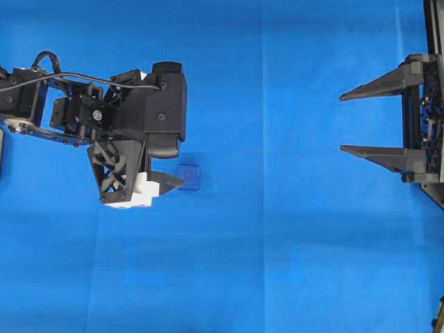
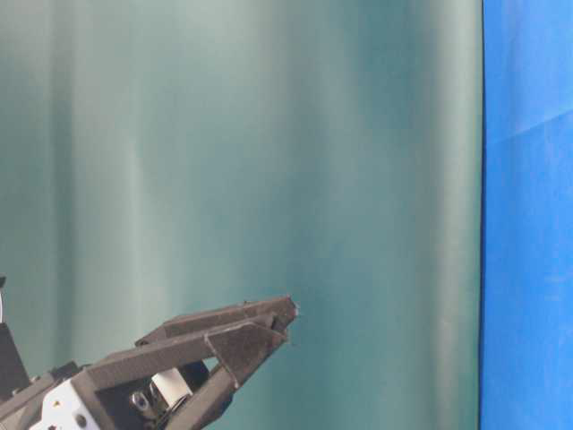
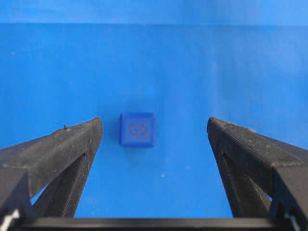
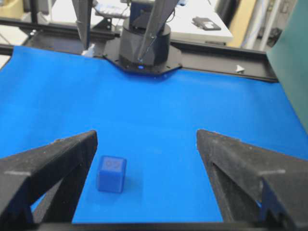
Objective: Handover the blue block to the right arm after grasping it with the left arm, then place it in the designated position.
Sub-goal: 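Move the open left gripper over the blue cube and lower it, then close the left gripper on the blue cube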
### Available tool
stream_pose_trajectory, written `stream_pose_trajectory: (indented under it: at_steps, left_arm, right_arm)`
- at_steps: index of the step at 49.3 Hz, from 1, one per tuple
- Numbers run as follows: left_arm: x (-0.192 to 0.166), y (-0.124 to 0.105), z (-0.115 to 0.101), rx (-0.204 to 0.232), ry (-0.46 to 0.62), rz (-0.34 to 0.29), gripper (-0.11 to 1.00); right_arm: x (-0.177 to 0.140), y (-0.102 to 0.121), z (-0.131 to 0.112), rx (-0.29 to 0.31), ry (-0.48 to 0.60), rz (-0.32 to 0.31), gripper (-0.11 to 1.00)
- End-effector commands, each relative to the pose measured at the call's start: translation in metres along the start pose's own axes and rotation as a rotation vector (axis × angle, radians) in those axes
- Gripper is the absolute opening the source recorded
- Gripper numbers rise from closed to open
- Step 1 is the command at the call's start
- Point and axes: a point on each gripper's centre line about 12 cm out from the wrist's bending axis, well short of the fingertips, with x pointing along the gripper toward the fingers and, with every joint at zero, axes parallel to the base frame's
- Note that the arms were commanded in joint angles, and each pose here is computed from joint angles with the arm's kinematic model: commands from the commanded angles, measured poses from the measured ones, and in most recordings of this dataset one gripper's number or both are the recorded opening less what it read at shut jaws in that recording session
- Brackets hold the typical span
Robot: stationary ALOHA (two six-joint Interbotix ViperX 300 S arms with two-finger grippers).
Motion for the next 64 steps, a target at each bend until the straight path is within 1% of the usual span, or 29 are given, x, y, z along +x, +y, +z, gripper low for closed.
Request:
stream_pose_trajectory:
  at_steps: [1, 43, 53, 60, 64]
  left_arm:
    - [-0.013, -0.002, 0.01, 0.003, -0.046, -0.005, 0.93]
    - [-0.011, -0.002, 0.007, 0.005, -0.034, -0.004, 0.93]
    - [-0.007, -0.001, 0.001, 0.005, -0.02, -0.003, 0.93]
    - [-0.001, -0.001, -0.003, 0.003, -0.032, -0.004, 0.93]
    - [0.008, 0.0, -0.01, 0.004, -0.035, -0.004, 0.93]
  right_arm:
    - [0.002, 0.0, 0.008, 0.004, -0.022, -0.001, 0.97]
    - [0.002, 0.0, 0.008, 0.003, -0.022, -0.001, 0.97]
    - [0.002, 0.0, 0.007, 0.001, -0.018, -0.001, 0.97]
    - [0.003, 0.0, 0.007, 0.003, -0.015, -0.001, 0.97]
    - [0.003, 0.0, 0.006, 0.004, -0.014, -0.002, 0.97]
